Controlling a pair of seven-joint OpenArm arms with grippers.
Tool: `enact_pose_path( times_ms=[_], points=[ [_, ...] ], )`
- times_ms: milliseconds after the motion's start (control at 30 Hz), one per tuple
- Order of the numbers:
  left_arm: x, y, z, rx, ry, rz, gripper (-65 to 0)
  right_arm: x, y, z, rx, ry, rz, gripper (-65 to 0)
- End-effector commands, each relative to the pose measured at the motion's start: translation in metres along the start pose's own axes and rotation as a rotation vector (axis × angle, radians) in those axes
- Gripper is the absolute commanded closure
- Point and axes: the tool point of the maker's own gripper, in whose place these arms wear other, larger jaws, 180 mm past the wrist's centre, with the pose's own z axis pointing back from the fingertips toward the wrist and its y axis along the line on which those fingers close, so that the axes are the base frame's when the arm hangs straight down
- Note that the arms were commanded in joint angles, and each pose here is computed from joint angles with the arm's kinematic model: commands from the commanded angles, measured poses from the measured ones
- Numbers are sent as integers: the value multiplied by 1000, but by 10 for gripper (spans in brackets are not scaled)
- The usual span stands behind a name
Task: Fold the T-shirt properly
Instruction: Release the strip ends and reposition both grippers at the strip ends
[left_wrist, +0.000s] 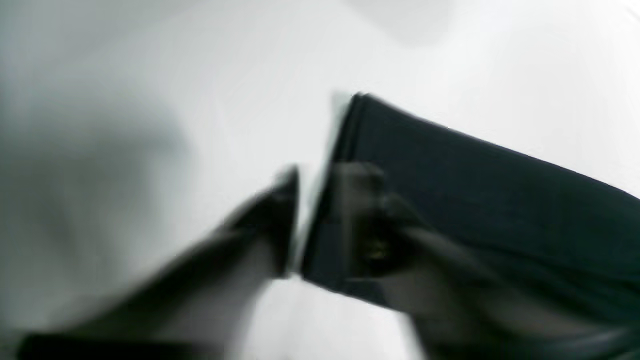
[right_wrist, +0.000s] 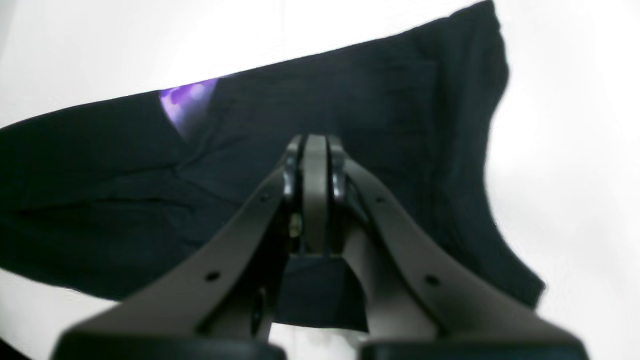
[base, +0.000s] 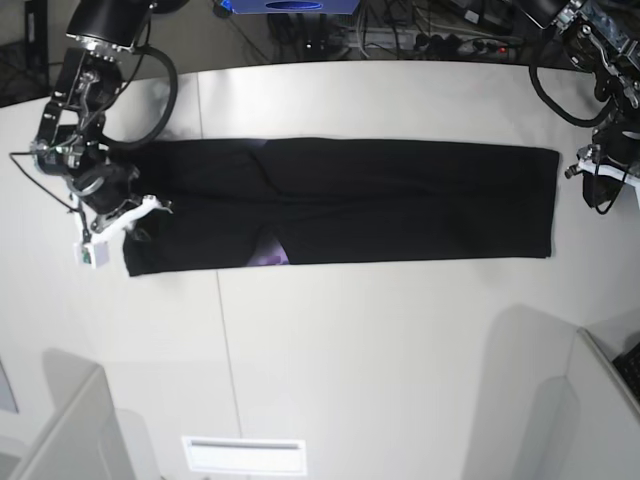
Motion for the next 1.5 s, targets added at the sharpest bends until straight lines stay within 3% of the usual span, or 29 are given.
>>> enact_pose_path(
  times_ms=[0,100,133,167,233,367,533,667,1200,1367,1467],
  points=[
    [15,1,4,-5,-51,-17,-326,11,2,3,11,-41,14,0],
    [8,5,1,-3,-29,-3,-583,8,3,5,10,-36,13,0],
    [5,9,-2,-2,-15,2,-642,7,2,5,9,-33,13,0],
    [1,12,-6,-4,3,10,-650,6,2,5,9,-31,12,0],
    [-14,23,-20,-7,54,68,-650,4,2,5,9,-28,11,0],
    [-28,34,-41,-17,99,146,-587,-3,1,6,6,-13,8,0],
    [-35,15,-64,-83,115,81,-576,-7,0,6,4,-5,6,0],
    [-53,9,-77,-106,159,98,-574,-9,0,6,3,0,5,0],
    [-58,6,-83,-115,173,126,-568,-15,-1,7,0,12,3,0],
    [-63,-9,-88,-147,202,89,-568,-15,-1,7,0,13,3,0],
    [-67,-12,-88,-153,209,89,-512,-15,-1,7,0,13,3,0]
  ],
)
